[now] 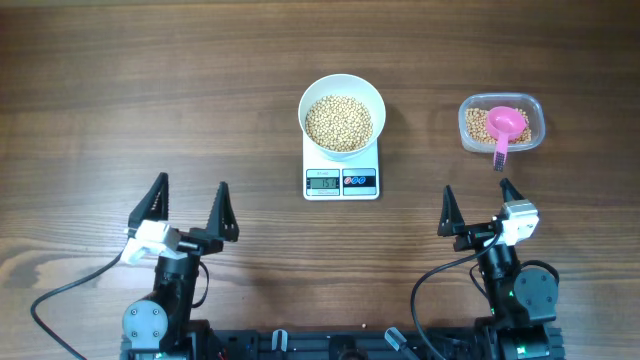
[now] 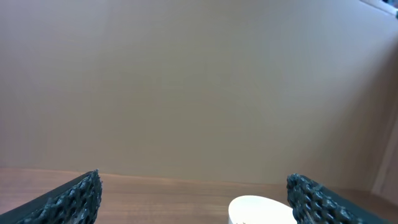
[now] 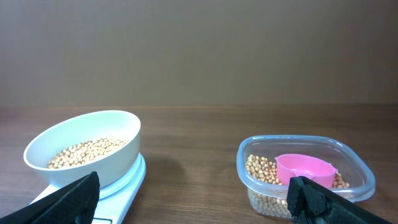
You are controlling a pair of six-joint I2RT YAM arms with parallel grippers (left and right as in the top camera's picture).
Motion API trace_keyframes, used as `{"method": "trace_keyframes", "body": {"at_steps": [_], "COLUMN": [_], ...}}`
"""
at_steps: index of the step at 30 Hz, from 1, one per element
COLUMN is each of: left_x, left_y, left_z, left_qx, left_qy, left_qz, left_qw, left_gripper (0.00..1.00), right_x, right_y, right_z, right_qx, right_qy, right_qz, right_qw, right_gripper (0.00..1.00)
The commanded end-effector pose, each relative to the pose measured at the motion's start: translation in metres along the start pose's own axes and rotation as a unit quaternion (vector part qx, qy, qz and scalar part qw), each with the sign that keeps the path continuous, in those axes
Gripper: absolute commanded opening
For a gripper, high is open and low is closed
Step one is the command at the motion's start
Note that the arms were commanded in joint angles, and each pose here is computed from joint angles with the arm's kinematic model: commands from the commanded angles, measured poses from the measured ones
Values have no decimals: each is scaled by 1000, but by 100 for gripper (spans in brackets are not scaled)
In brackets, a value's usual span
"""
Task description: Scoop item into bowl and weigh 150g on scale
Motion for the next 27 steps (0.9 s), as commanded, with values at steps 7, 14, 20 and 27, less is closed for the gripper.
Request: {"method": "trace_keyframes", "body": {"at_steps": [7, 14, 20, 27], "left_x": [4, 11, 13, 14], "left_y": [17, 27, 28, 30], "left_z": [25, 50, 53, 53], "left_qx": [12, 24, 26, 23], "left_qy": [70, 148, 160, 157], "left_qz": [-68, -103, -108, -120], "left_qw": [995, 983, 981, 980], "left_gripper": [100, 100, 100, 100], "right_x": [1, 1, 1, 1], "right_y": [2, 2, 2, 2], "right_z": [-1, -1, -1, -1], "right_qx": [9, 9, 9, 9], "right_qy": [-7, -7, -7, -7], "right_qz": [-9, -9, -9, -9], "right_qw": [1000, 1000, 1000, 1000], "right_gripper": [100, 100, 100, 100]}}
Point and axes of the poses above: each gripper's point midway between its finger pads, its own x axis back along the fingers, its own y axis along the line the jaws close on, z = x × y, the point moved 9 cm from there along x, back along the fingers, and after that the axes turned 10 degrees about x, right-handed, at the moved point
